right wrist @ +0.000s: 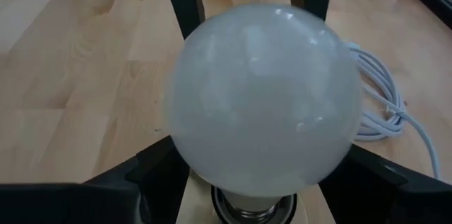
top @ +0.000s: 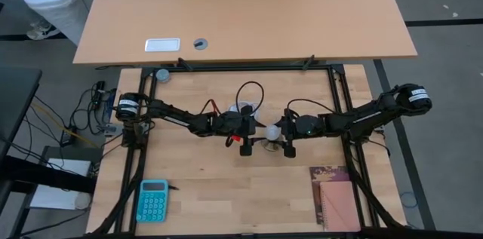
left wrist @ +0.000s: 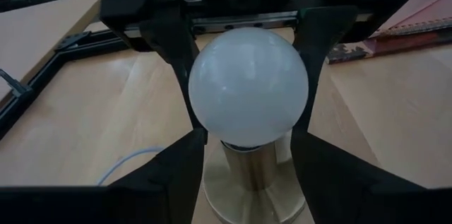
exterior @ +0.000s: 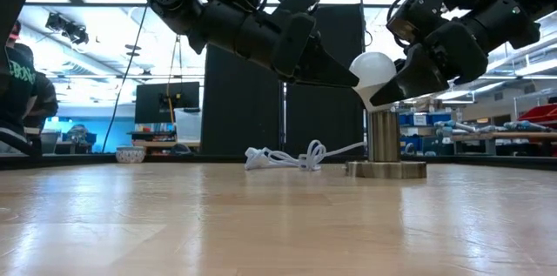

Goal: Screw lightbulb
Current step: Insert the white lightbulb into the lamp socket

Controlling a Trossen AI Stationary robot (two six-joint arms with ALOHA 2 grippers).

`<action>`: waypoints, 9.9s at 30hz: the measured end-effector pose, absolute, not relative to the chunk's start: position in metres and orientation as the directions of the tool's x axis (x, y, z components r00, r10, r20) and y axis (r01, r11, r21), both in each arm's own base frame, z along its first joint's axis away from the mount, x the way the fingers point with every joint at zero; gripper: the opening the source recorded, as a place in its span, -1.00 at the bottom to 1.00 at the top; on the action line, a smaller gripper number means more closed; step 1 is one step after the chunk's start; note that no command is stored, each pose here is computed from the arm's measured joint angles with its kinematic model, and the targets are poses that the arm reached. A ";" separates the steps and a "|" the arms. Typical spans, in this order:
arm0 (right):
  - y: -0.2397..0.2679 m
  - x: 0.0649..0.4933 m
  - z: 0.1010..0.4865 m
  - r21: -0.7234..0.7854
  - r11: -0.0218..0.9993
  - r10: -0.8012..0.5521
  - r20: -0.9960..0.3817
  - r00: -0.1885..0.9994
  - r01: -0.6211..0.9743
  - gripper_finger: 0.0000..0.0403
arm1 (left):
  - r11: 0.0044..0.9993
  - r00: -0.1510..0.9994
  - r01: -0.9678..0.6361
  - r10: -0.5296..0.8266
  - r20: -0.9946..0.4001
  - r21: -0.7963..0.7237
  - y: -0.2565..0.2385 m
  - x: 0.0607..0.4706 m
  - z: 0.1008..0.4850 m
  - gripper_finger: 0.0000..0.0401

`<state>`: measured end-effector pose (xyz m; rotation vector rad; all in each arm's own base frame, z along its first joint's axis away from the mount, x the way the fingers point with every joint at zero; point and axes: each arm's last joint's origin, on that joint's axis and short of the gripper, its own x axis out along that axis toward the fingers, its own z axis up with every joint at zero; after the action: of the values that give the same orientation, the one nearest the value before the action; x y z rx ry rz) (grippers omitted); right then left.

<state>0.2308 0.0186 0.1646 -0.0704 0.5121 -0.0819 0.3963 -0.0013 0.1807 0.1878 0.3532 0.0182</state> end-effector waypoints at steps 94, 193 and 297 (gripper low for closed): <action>0.022 0.233 0.172 -0.105 0.993 -0.101 -0.500 0.860 0.056 0.22 | 1.000 0.971 0.009 -0.013 -0.237 -0.017 -0.003 0.440 0.080 0.12; 0.057 0.223 0.145 -0.021 0.909 -0.395 -0.368 0.842 0.417 0.21 | 0.986 0.968 -0.151 0.132 -0.215 -0.072 -0.009 0.441 0.084 0.04; 0.047 0.199 0.176 -0.080 0.964 -0.256 -0.528 0.810 0.252 0.59 | 0.975 0.953 -0.218 0.219 -0.208 0.026 -0.015 0.450 0.091 0.49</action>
<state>0.1989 0.0472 0.1759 -0.0064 0.5655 -0.2716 0.4497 -0.0153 0.0914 0.0031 0.2121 0.2223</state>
